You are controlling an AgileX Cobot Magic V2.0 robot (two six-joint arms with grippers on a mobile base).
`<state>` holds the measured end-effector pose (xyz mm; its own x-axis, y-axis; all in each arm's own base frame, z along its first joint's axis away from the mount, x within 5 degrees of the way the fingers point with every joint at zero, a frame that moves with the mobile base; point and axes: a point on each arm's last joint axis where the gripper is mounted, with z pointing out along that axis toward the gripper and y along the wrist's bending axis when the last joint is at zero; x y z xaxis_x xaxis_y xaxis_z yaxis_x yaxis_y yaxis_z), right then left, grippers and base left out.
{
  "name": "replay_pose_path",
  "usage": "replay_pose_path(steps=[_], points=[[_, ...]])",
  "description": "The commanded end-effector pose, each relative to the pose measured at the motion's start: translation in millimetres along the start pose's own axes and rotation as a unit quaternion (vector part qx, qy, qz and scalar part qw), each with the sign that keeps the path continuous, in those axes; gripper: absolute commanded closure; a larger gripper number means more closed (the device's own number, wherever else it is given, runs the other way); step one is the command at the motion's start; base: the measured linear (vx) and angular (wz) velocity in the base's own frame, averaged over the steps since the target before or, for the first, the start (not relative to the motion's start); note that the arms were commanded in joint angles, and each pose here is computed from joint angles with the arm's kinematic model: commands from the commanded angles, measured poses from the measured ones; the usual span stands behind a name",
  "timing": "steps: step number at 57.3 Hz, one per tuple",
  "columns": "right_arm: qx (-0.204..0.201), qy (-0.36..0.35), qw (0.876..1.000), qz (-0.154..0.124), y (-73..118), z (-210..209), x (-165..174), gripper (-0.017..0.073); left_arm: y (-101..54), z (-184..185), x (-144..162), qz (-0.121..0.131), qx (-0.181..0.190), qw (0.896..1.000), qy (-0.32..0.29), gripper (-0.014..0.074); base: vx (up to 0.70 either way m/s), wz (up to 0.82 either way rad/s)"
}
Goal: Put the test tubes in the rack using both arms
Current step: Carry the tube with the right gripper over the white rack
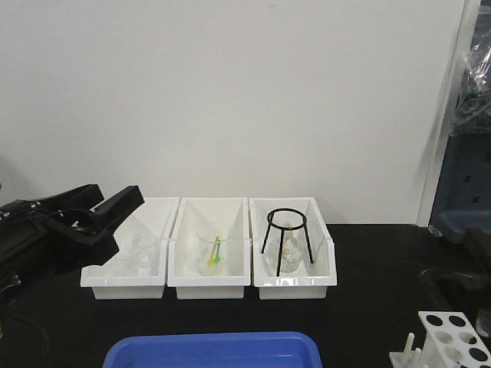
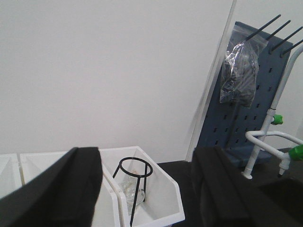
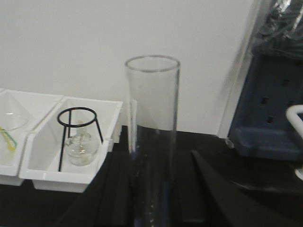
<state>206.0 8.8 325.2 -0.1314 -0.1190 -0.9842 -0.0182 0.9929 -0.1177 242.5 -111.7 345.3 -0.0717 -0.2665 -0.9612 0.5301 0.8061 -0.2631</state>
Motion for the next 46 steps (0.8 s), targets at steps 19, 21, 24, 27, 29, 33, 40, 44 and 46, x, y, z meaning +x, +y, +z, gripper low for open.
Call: replay_pose_path(steps=[19,21,24,27,29,33,40,44,46], points=[[0.084,-0.069,0.994,0.005,-12.2,-6.3,23.5,0.0567,-8.5,-4.2,-22.9,-0.003,0.021,0.998,-0.054,0.005,0.0,0.0],[0.081,-0.067,0.995,0.007,-11.2,-2.7,25.4,0.0567,-8.5,-4.2,-22.9,-0.003,0.022,0.998,-0.054,0.005,0.0,0.0],[0.074,-0.058,0.996,0.006,-9.3,3.8,29.7,0.0567,-8.6,-4.2,-23.0,-0.003,0.022,0.998,-0.054,0.005,0.0,0.0],[0.068,-0.053,0.996,0.001,-7.4,10.2,33.6,0.0567,-8.6,-4.2,-23.0,-0.003,0.022,0.998,-0.054,0.005,0.0,0.0],[0.063,-0.056,0.996,-0.006,-5.8,15.5,35.9,0.0567,-8.4,-4.2,-22.6,-0.004,0.022,0.998,-0.054,0.005,0.0,0.0],[0.051,-0.065,0.997,-0.011,-2.5,23.3,38.8,0.0567,-8.4,-4.0,-22.4,-0.004,0.022,0.998,-0.054,0.005,0.0,0.0],[0.027,-0.074,0.997,-0.006,3.1,33.0,43.5,0.0567,-8.4,-4.0,-22.4,-0.004,0.022,0.998,-0.054,0.005,0.0,0.0],[0.025,-0.081,0.996,-0.005,4.2,37.5,45.7,0.0567,-8.4,-4.0,-22.4,-0.004,0.022,0.998,-0.054,0.005,0.0,0.0],[0.026,-0.083,0.996,-0.006,4.3,39.5,46.8,0.0567,-8.4,-4.0,-22.4,-0.004,0.022,0.998,-0.054,0.005,0.0,0.0]])
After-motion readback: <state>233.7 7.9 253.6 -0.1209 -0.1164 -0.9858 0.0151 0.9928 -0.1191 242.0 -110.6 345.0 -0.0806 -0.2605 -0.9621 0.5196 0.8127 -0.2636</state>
